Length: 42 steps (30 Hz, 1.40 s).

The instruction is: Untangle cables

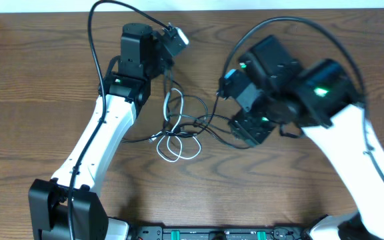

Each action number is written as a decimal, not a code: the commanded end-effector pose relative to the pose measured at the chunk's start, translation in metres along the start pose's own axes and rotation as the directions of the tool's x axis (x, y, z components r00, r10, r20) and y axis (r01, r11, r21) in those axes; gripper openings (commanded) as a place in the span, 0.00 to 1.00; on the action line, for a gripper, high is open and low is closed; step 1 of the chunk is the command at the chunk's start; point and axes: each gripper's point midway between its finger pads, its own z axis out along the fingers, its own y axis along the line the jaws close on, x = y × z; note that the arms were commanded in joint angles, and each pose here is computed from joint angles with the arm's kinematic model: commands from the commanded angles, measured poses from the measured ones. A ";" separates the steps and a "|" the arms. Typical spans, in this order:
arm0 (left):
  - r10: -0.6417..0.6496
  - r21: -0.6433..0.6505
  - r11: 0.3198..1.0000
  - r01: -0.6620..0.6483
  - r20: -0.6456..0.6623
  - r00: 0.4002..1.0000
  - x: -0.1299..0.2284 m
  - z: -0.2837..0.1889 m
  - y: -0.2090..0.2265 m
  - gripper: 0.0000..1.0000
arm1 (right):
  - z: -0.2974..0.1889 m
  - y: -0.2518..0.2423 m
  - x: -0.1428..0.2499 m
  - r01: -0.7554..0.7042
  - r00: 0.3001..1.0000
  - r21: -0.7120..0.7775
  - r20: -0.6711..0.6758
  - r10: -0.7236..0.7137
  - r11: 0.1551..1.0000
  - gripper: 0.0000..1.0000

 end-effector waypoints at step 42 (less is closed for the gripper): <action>0.358 0.660 0.718 -0.220 -0.079 0.931 0.108 -0.062 -0.117 0.72 | 0.088 0.028 -0.059 0.109 0.994 0.017 -0.031 -0.108 0.994 0.99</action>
